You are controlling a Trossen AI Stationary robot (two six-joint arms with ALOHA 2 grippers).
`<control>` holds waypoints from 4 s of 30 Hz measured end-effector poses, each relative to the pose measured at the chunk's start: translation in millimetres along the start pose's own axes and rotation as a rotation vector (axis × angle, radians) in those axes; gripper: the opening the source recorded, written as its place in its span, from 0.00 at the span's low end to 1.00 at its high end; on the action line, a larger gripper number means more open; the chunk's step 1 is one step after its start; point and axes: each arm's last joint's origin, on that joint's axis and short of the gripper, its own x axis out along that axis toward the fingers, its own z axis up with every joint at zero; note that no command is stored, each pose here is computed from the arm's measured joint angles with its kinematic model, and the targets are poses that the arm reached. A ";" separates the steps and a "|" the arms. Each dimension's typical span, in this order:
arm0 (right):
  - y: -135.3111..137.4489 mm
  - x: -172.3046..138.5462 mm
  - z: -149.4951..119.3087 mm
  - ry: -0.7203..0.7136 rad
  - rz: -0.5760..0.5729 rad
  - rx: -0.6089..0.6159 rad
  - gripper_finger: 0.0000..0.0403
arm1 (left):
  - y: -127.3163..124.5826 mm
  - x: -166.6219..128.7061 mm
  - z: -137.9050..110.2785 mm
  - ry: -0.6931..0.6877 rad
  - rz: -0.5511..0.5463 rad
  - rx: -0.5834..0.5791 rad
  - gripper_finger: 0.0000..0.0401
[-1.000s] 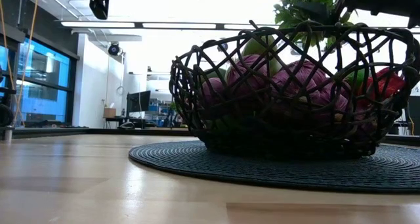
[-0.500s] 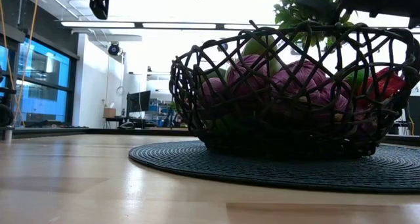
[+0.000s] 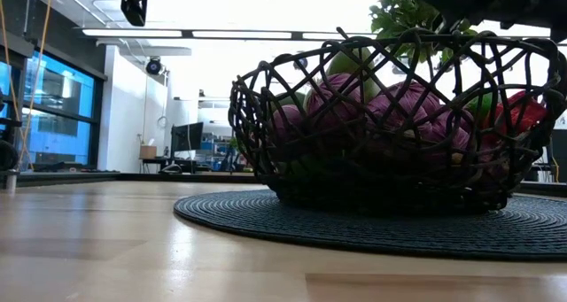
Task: Build produce basket
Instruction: Put the red apple into the basket
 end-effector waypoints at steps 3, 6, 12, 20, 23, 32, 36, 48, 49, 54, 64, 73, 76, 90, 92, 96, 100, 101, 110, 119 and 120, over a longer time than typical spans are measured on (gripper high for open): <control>0.1 0.0 -0.1 0.001 0.004 0.002 0.01 | 0.0 0.0 0.0 0.000 0.000 0.000 0.00; -0.2 0.0 -1.9 0.023 0.001 -0.005 0.00 | 0.0 0.0 0.0 0.000 0.000 0.000 0.00; -0.4 0.0 -3.4 0.039 0.001 0.002 0.00 | 0.2 0.0 0.0 -0.001 0.006 0.000 0.00; -0.3 0.0 -3.4 0.039 0.005 0.001 0.00 | 1.1 0.4 -2.1 0.017 0.039 -0.054 0.25; -0.3 0.0 -3.4 0.039 0.005 0.001 0.00 | 2.5 0.3 -2.3 0.011 0.087 -0.120 0.39; -0.3 0.0 -3.4 0.039 0.005 0.001 0.00 | 2.7 0.3 -2.3 0.010 0.090 -0.124 0.74; -0.3 0.0 -3.4 0.039 0.005 0.001 0.00 | 2.7 0.3 -2.3 0.010 0.090 -0.123 0.81; -0.3 0.0 -3.4 0.039 0.005 0.001 0.00 | -0.9 4.9 19.1 -0.011 0.084 -0.072 0.83; -0.3 0.0 -3.4 0.039 0.005 0.000 0.00 | -2.0 6.8 22.4 0.021 0.082 -0.072 0.83; -0.3 0.0 -3.4 0.038 0.004 0.000 0.00 | -12.2 17.0 32.8 0.350 0.059 -0.126 0.83; -0.6 -0.1 -5.0 0.055 0.001 0.001 0.00 | -45.7 12.6 17.4 1.172 0.182 -0.527 0.83; -1.3 -0.4 -8.5 0.091 -0.006 0.001 0.00 | -100.3 -9.4 -10.3 1.506 0.347 -0.669 0.83; -1.3 -0.4 -8.8 0.094 -0.007 0.017 0.00 | -115.5 -18.0 -15.4 1.552 0.447 -0.765 0.83; -2.2 -0.9 -13.4 0.142 -0.019 0.046 0.00 | -164.5 -44.4 -45.8 1.437 0.813 -0.945 0.83; -2.2 -1.0 -13.4 0.142 -0.018 0.046 0.00 | -165.4 -44.0 -55.3 1.412 0.864 -0.961 0.83; -2.3 -1.1 -14.1 0.149 -0.022 0.066 0.00 | -167.6 -41.7 -76.7 1.384 0.887 -0.997 0.83; -2.4 -1.1 -14.3 0.152 -0.023 0.072 0.00 | -169.8 -38.7 -89.3 1.385 0.869 -1.044 0.83; -2.4 -1.1 -14.3 0.152 -0.023 0.072 0.00 | -170.6 -38.0 -90.1 1.386 0.868 -1.048 0.83; -2.6 -1.3 -15.7 0.166 -0.026 0.072 0.00 | -175.7 -48.1 -90.5 1.482 0.867 -1.022 0.83; -3.1 -1.8 -18.1 0.191 -0.032 0.072 0.00 | -181.9 -49.3 -90.5 1.463 0.784 -1.031 0.83; -3.0 -1.8 -18.2 0.192 -0.031 0.072 0.00 | -181.9 -49.1 -90.5 1.458 0.774 -1.026 0.83</control>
